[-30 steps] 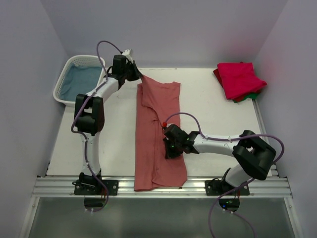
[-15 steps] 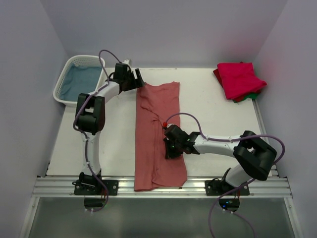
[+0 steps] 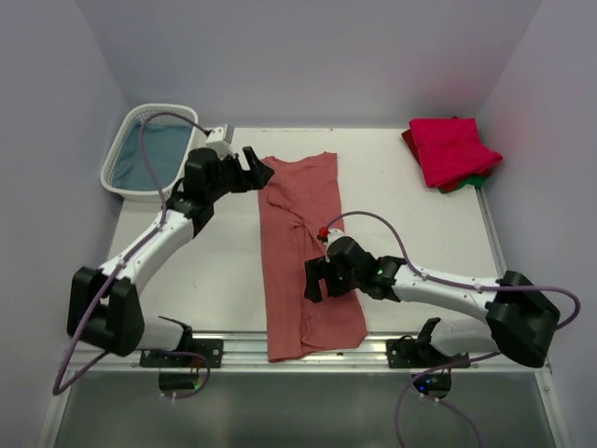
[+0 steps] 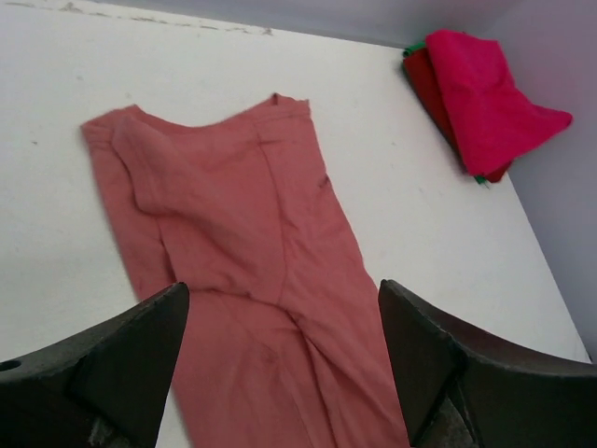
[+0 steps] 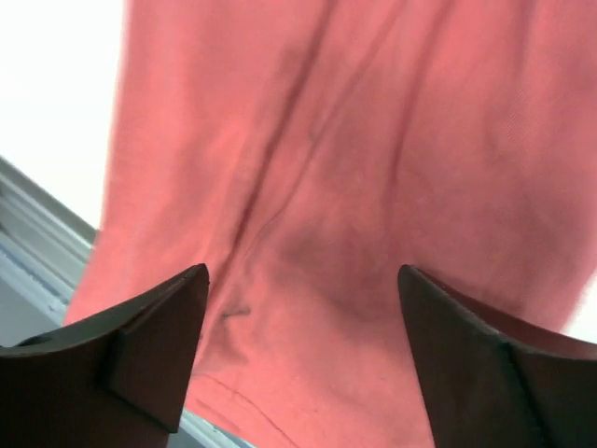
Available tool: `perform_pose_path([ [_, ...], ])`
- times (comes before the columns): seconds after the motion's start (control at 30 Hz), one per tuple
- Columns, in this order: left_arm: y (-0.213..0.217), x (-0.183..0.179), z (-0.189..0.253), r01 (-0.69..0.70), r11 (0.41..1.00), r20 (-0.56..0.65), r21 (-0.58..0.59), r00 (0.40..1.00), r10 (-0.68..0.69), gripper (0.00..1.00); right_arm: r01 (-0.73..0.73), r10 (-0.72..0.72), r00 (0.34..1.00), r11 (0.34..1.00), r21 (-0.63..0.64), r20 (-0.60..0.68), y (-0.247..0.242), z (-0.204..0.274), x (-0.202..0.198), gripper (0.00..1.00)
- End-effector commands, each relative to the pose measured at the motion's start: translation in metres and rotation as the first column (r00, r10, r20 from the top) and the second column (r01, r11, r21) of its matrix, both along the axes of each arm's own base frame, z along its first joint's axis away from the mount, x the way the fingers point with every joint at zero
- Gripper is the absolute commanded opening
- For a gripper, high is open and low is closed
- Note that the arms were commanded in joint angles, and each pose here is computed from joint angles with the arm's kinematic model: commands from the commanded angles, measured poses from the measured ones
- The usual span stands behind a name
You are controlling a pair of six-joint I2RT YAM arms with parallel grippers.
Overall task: Fold and stack the t-shirts
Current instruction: Fold the tshirt
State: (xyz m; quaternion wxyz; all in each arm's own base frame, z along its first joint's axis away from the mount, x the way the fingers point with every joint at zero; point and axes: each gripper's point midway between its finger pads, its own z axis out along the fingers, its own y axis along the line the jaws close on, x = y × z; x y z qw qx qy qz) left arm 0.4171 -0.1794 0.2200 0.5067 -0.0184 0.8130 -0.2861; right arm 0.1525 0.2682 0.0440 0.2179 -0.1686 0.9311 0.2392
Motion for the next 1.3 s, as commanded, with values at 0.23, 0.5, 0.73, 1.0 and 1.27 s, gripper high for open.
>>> perform_pose_path([
  [0.23,-0.001,-0.164,-0.082,0.103,0.994,-0.321,0.027,0.943,-0.089,0.84,0.168,-0.163,0.971,0.986,-0.018,0.176,-0.041,0.063,0.020,0.96],
  [0.5,-0.007,-0.271,-0.091,0.176,0.978,-0.515,-0.116,0.831,-0.210,0.81,0.370,-0.364,0.929,0.924,-0.099,0.069,-0.098,0.044,-0.013,0.94],
  [0.73,-0.020,-0.309,-0.123,0.222,0.955,-0.604,-0.198,0.739,-0.297,0.79,0.378,-0.386,0.921,0.919,-0.108,-0.056,-0.110,0.014,-0.044,0.72],
  [1.0,-0.009,-0.334,-0.149,0.212,0.969,-0.702,-0.125,0.672,-0.237,0.79,0.394,-0.412,0.904,0.906,-0.153,-0.112,-0.121,-0.001,-0.059,0.78],
  [1.27,-0.015,-0.351,-0.170,0.218,0.959,-0.731,-0.182,0.622,-0.280,0.77,0.396,-0.411,0.892,0.911,-0.117,-0.187,-0.112,-0.016,-0.069,0.75],
])
